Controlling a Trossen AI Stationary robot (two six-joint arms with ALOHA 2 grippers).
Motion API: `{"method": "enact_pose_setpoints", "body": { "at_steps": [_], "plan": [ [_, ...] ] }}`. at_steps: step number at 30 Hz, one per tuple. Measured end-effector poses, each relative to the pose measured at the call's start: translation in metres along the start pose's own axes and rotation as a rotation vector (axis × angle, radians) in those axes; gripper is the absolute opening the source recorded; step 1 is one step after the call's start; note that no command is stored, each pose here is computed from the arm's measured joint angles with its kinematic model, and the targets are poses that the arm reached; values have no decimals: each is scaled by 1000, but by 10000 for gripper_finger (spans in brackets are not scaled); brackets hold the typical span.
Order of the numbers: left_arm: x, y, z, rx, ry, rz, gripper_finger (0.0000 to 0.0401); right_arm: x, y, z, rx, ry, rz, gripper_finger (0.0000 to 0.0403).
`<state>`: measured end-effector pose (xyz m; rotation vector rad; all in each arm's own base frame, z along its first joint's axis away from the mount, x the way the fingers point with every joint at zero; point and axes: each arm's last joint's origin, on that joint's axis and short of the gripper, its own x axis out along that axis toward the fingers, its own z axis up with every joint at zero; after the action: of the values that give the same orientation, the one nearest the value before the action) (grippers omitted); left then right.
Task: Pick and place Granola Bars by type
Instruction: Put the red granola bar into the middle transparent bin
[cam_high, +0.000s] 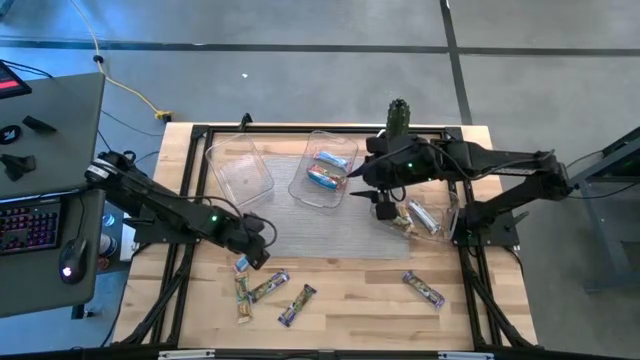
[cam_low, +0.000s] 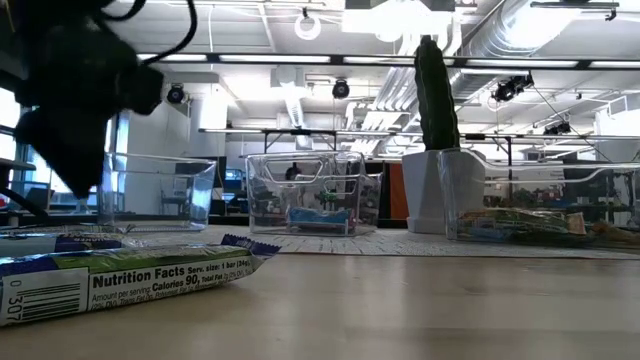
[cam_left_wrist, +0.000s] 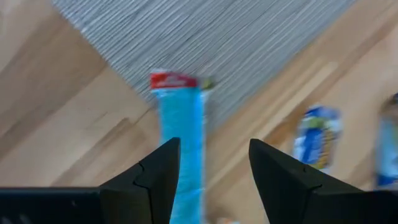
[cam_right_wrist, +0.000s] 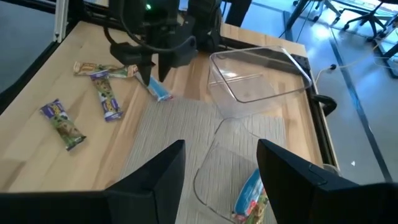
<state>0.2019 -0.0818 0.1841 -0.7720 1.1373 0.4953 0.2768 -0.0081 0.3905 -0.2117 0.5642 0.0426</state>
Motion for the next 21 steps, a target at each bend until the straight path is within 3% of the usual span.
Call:
{"method": "enact_pose_setpoints", "body": {
  "at_steps": [5, 18, 21],
  "plan": [
    [7, 10, -5, 62, 34, 36, 186, 0, 0, -1, 3, 11, 3, 184],
    [33, -1, -3, 323, -1, 51, 186, 5, 1, -3, 3, 33, 8, 184],
    [38, -1, -3, 326, -11, 80, 186, 5, 1, -3, 3, 32, 8, 184]
  ]
}}
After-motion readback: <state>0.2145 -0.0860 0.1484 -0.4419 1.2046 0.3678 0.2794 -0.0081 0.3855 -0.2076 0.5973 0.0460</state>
